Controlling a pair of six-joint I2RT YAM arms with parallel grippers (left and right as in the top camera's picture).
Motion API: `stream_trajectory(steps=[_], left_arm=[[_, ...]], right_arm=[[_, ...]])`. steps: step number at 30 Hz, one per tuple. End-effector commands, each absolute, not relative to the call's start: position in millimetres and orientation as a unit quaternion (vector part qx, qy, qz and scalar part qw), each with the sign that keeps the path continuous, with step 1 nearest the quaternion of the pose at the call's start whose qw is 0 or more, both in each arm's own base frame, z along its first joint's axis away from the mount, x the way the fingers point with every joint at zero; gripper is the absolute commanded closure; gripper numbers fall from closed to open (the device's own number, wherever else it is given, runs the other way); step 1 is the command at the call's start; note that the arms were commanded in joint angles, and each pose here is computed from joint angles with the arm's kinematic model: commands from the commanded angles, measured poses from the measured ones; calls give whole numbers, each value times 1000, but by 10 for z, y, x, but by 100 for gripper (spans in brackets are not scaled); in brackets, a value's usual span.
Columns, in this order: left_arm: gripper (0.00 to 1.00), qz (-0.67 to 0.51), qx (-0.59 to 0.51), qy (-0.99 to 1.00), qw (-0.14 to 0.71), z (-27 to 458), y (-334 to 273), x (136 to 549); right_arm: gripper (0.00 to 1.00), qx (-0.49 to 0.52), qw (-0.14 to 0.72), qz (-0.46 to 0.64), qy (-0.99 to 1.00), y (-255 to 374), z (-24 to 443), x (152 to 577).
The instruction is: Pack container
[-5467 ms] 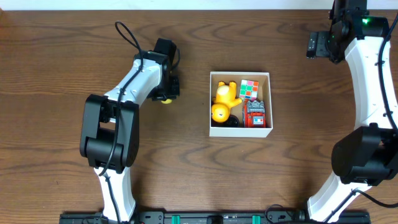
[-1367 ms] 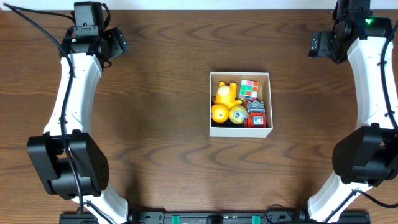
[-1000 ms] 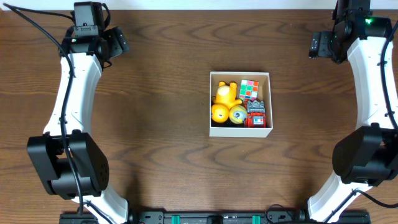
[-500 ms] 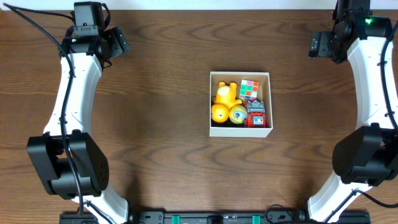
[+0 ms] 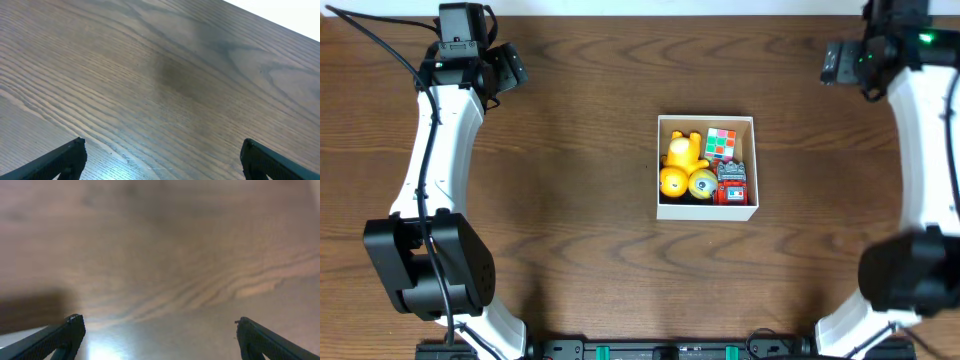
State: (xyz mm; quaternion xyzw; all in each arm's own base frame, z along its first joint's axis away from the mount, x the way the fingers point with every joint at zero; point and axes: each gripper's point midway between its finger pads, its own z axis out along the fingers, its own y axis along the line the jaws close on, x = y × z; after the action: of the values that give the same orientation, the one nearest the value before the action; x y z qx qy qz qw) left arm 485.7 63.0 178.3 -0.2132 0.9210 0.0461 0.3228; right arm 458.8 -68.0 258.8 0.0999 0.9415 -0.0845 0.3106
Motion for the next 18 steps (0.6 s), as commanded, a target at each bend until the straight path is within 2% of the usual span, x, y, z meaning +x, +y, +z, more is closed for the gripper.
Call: stream_trajectory(steps=[1, 5, 9, 13, 18], left_arm=[[2, 51, -218, 919, 324, 1799, 660, 4839], [2, 51, -218, 919, 324, 1799, 660, 4839], [2, 51, -218, 919, 324, 1799, 660, 4839], [2, 51, -218, 919, 324, 1799, 660, 4839], [2, 51, -218, 919, 324, 1799, 660, 4839]], right_arm=[[1, 79, 429, -60, 898, -468, 3554, 4308], [1, 57, 494, -60, 866, -307, 4087, 3887], [1, 42, 532, -47, 844, -166, 4236, 3398], [1, 45, 568, -40, 821, -158, 4008, 2974], [1, 47, 623, -30, 780, -159, 3539, 2692]])
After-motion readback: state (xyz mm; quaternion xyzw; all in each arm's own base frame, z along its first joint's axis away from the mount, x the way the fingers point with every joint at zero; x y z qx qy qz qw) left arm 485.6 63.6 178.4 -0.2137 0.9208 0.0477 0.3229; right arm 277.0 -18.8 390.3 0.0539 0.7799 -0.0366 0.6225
